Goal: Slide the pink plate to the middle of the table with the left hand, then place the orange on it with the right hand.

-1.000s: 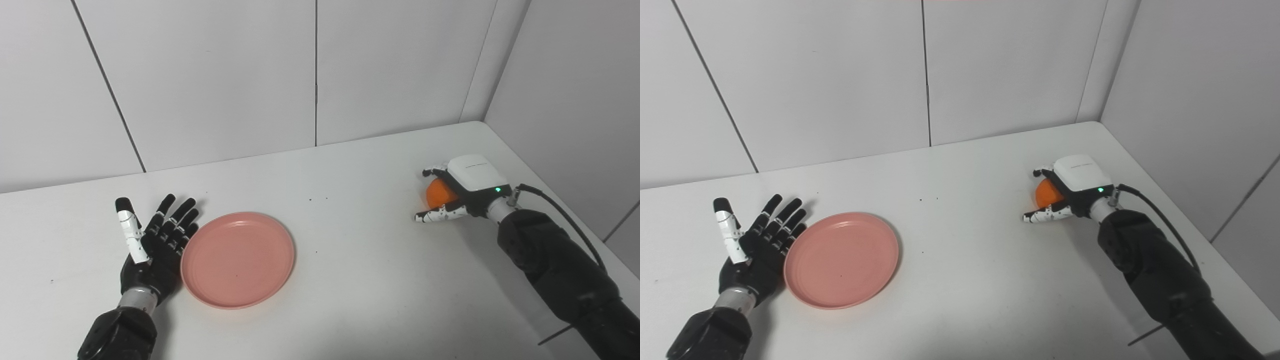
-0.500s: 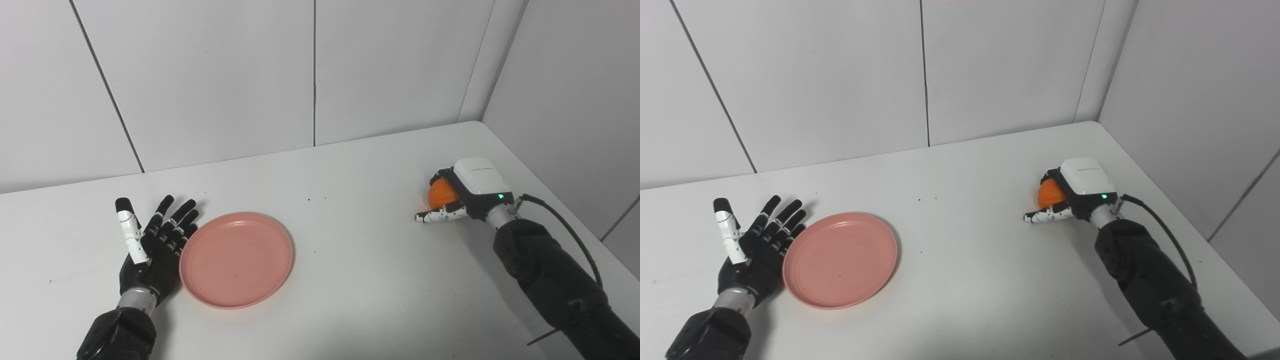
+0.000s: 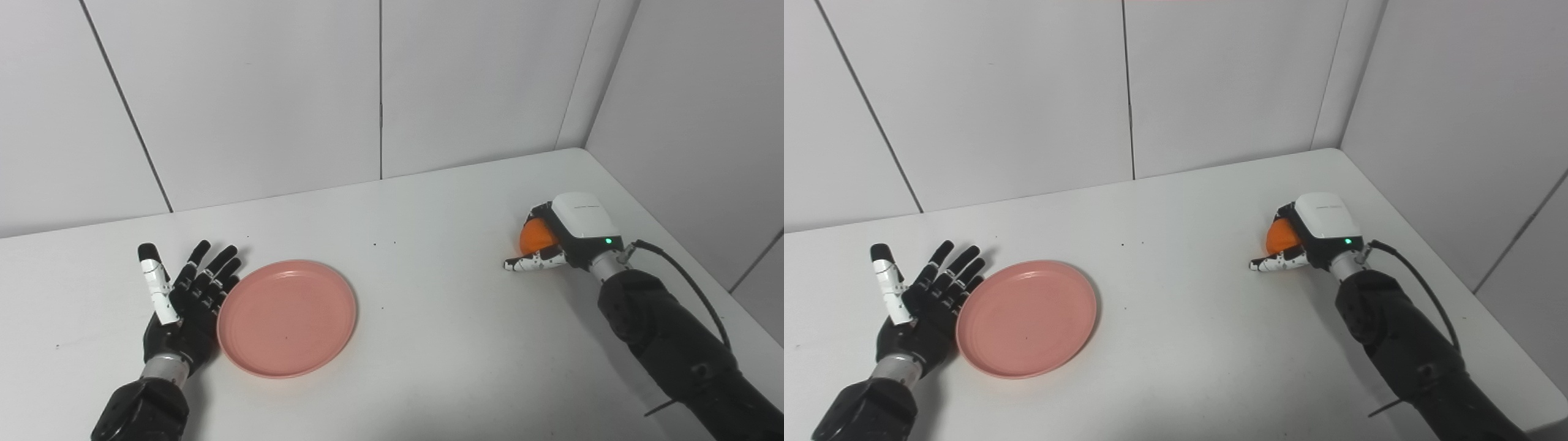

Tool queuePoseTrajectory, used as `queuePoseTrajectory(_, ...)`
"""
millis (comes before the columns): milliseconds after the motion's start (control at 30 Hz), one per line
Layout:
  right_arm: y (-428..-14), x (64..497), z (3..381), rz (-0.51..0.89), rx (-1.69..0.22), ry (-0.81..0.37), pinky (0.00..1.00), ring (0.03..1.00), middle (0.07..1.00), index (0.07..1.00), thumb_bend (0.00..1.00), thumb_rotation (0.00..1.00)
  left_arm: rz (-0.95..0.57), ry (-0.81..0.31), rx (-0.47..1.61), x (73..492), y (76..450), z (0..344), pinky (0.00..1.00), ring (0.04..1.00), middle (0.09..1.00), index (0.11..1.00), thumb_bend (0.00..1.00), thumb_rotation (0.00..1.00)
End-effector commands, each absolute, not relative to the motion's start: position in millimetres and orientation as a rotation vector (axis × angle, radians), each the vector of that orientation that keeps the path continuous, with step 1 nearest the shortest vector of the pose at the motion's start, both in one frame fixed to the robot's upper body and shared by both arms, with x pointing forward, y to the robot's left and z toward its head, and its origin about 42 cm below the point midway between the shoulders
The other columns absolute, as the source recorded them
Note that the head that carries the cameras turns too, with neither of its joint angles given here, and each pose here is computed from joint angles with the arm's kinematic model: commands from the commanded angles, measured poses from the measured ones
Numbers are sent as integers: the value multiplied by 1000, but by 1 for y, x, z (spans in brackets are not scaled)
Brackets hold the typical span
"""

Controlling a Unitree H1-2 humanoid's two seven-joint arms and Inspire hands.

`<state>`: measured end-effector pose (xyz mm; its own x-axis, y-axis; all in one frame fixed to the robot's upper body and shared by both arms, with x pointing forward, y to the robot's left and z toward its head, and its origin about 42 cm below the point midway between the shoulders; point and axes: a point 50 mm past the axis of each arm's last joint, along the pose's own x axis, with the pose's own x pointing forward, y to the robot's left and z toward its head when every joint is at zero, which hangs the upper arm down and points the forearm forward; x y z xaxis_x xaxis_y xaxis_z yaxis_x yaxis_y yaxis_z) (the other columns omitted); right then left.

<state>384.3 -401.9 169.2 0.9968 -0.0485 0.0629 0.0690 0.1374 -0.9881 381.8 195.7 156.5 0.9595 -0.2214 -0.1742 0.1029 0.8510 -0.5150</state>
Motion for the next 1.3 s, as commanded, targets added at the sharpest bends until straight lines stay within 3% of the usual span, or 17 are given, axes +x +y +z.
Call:
queuePoseTrajectory(0,-407,383,169,-30,-1473,22,97,149,205,249,573,274,-157,282,-515,376,195,146,1000,875,781,928,877,1000)
queuePoseTrajectory(267,-396,387,201,-17,-1487,-10,108,161,216,251,581,273,-156,285,-516,376,192,146,993,872,775,920,873,1000)
queuePoseTrajectory(533,-368,392,246,-46,-1493,-126,86,143,204,242,561,299,-164,284,-508,376,188,145,983,879,782,925,875,1000)
queuePoseTrajectory(600,-359,391,255,-51,-1491,-153,101,158,226,318,544,323,-163,284,-511,376,187,145,975,875,782,917,867,1000)
queuePoseTrajectory(700,-346,390,268,-70,-1486,-214,117,177,254,427,539,304,-162,281,-515,374,185,146,978,872,781,918,859,1000)
queuePoseTrajectory(767,-339,390,275,-79,-1464,-251,116,172,242,463,512,186,-164,276,-514,373,183,148,991,888,794,925,848,1000)
queuePoseTrajectory(1267,-288,383,315,-61,-1349,-480,82,129,187,468,507,152,-145,289,-497,367,158,148,945,845,772,889,829,1000)
